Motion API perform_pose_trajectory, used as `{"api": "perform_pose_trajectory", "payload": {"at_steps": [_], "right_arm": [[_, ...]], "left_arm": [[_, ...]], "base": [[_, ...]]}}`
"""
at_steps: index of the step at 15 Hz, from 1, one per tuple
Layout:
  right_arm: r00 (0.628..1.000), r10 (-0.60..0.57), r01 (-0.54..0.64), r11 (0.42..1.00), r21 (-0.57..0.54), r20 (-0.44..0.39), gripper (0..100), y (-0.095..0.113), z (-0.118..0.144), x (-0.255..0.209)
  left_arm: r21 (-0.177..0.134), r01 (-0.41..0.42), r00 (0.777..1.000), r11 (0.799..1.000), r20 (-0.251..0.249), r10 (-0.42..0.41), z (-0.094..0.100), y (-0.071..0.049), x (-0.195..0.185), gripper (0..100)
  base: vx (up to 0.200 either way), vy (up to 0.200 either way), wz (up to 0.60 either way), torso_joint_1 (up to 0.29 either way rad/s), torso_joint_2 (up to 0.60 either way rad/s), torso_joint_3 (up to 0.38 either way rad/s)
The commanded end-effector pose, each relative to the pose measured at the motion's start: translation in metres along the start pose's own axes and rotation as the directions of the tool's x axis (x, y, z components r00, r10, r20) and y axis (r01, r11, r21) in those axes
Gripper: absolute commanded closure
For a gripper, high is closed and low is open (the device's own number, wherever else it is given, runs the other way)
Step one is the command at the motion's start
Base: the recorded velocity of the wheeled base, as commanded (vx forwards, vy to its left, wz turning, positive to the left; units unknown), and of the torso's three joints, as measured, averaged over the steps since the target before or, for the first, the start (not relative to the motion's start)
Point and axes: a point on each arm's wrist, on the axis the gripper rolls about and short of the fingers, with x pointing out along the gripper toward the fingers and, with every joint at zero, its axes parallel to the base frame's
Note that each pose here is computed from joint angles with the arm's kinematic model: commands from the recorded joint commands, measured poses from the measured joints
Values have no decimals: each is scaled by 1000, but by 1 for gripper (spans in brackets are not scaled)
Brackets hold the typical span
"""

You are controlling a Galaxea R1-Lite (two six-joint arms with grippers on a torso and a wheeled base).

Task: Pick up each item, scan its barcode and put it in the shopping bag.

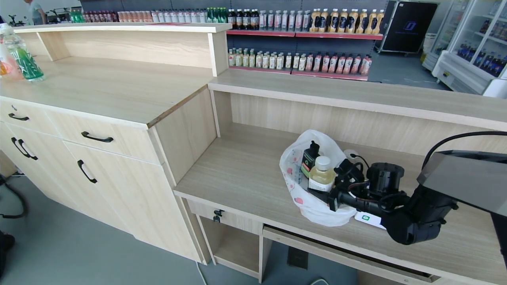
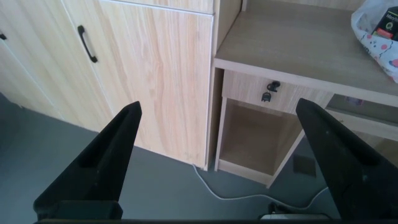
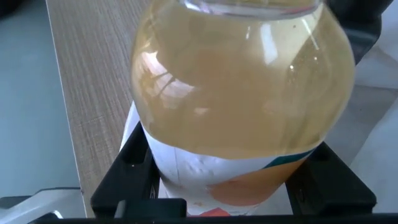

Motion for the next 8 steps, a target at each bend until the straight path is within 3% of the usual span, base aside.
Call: {"api": "perform_pose_trajectory", "payload": {"at_steps": [1,3,6,8], "right_arm": [[1000,4,-4,1000,0,5,0,0,3,1],[1000,-3,3,1000,8,25,0,-2,18,-5],[998,-16,15,1000,25,65,0,-1,83,-41],[995,-55,54,998,14,81,0,-5,99,-64]], "left_arm": [[0,-1,1000,1000,-2,1,0,0,0,0],[0,-1,1000,1000,-2,1,0,0,0,0],[0,-1,1000,1000,0,1,0,0,0,0],[0,-1,1000,1000,-2,1,0,0,0,0]], "base": [[0,0,0,0,0,0],[0,0,0,0,0,0],[0,0,0,0,0,0],[0,0,0,0,0,0]]}}
